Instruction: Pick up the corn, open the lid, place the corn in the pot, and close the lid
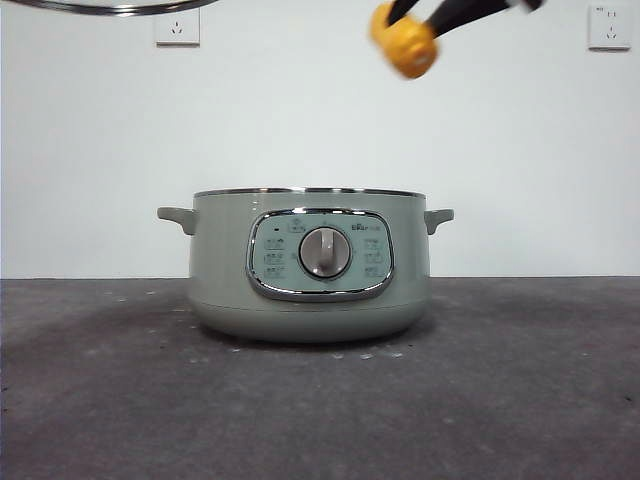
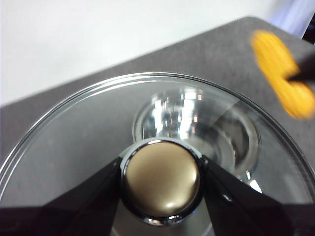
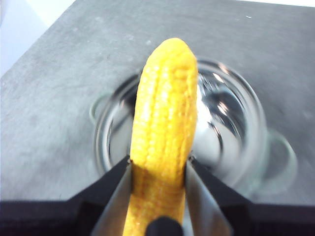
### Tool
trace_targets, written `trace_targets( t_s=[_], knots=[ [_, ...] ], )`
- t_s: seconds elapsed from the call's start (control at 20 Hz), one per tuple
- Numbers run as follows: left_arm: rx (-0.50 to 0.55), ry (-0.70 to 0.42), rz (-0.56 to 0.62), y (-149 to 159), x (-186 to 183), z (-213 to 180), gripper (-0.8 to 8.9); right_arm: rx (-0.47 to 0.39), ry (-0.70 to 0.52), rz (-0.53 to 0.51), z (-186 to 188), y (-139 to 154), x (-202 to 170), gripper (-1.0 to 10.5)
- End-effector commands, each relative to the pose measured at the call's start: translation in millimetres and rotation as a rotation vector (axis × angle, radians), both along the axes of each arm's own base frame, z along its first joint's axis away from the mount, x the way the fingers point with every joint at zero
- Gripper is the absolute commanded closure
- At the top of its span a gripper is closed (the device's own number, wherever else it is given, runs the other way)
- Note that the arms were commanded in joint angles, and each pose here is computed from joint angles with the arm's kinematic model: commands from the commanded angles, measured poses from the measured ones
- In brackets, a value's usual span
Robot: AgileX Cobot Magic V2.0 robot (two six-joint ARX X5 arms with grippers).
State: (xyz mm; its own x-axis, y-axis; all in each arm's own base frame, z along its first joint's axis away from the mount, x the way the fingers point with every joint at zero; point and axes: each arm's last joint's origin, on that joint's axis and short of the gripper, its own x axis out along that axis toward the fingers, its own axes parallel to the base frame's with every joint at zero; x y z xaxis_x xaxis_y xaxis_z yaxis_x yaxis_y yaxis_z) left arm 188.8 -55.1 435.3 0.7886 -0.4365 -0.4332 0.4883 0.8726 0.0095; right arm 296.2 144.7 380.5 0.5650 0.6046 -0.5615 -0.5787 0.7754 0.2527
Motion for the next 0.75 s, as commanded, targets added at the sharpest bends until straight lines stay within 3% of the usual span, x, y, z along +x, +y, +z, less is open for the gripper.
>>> trace_targets(
  t_s=[0.05,0.4,0.75],
  knots=[
    [-0.013,-0.052,0.003,8.7,-23.8,-13.8,8.2,-0.026,0.029,0.04,-8.7,25.5,31.4,9.6],
    [-0.055,-0.108,0.028,24.5,-84.4,-25.5,8.21,-0.144,0.167,0.099,-74.3,97.7,102.4,9.6],
    [-0.052,-0.107,0.027,28.7,-102.9,-26.4,8.21,-0.287,0.278,0.071,-137.6,112.2,122.5,9.6]
  ],
)
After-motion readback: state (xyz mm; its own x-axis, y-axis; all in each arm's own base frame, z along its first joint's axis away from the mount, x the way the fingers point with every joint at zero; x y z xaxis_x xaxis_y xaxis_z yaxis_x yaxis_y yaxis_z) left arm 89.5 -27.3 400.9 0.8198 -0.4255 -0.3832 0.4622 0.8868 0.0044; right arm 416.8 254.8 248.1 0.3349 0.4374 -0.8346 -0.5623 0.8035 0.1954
